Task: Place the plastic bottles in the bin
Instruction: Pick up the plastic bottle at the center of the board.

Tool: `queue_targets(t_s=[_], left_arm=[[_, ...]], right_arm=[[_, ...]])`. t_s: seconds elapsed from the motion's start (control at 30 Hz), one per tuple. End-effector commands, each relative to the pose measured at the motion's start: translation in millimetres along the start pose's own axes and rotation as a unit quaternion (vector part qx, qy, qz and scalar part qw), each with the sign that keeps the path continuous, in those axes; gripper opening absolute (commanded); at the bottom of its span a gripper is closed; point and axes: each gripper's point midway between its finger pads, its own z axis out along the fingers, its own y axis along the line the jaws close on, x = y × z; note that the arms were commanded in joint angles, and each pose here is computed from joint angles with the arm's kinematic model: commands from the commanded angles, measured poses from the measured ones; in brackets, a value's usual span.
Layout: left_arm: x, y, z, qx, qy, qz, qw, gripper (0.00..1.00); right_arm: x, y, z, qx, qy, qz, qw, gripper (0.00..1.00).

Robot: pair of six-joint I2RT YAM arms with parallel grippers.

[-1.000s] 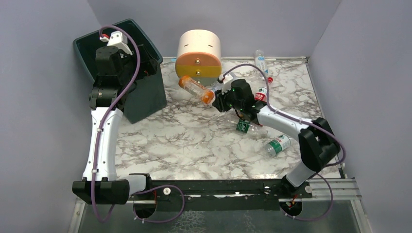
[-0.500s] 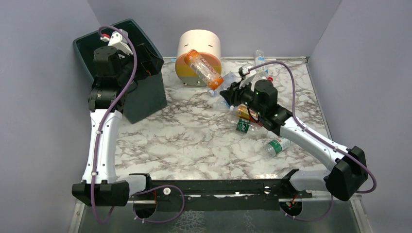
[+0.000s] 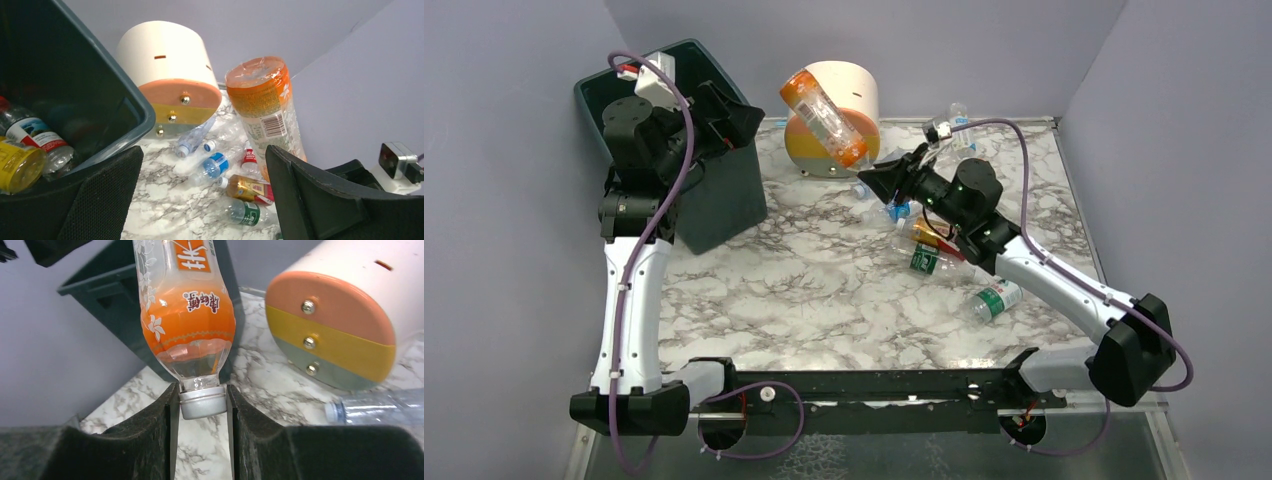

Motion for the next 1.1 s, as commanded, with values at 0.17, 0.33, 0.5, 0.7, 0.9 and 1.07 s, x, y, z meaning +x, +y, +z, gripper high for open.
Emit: queue_targets(t_s=[0.17,0.33,0.5,0.7,0.9,1.07], left_arm=[[-27.9,-49.3,-12.6,0.113,-0.068,-0.003,0.991,0.99],[-29.3,-59.0,-19.1,0.143,-0.084,0.0,0.986,0.99],[-29.1,-69.4,-22.5,0.175,-0.089,-0.005,0.98,0.99],[-21.3,-68.5,-17.8,0.189,-0.083,-0.011,0.978,0.99],[-12.0,-66.6,-8.6,0.192,-0.071,-0.012,0.979,0.99],[-7.4,-69.2,-5.4,0.199,-0.073,-0.01,0.977,0.99]], right_arm=[[-44.5,49.1,15.8,-0.122,-0.063,0.074,0.988,0.24],[-45.1,56.0,20.5,-0.145,-0.066,0.1,0.982,0.25],[-44.9,63.0,24.2,-0.171,-0.069,0.119,0.976,0.25],[-47.6,71.1,30.8,-0.199,-0.066,0.129,0.969,0.25],[-47.6,77.7,36.8,-0.224,-0.062,0.143,0.962,0.25],[-44.5,79.9,40.7,-0.235,-0.054,0.149,0.959,0.25]])
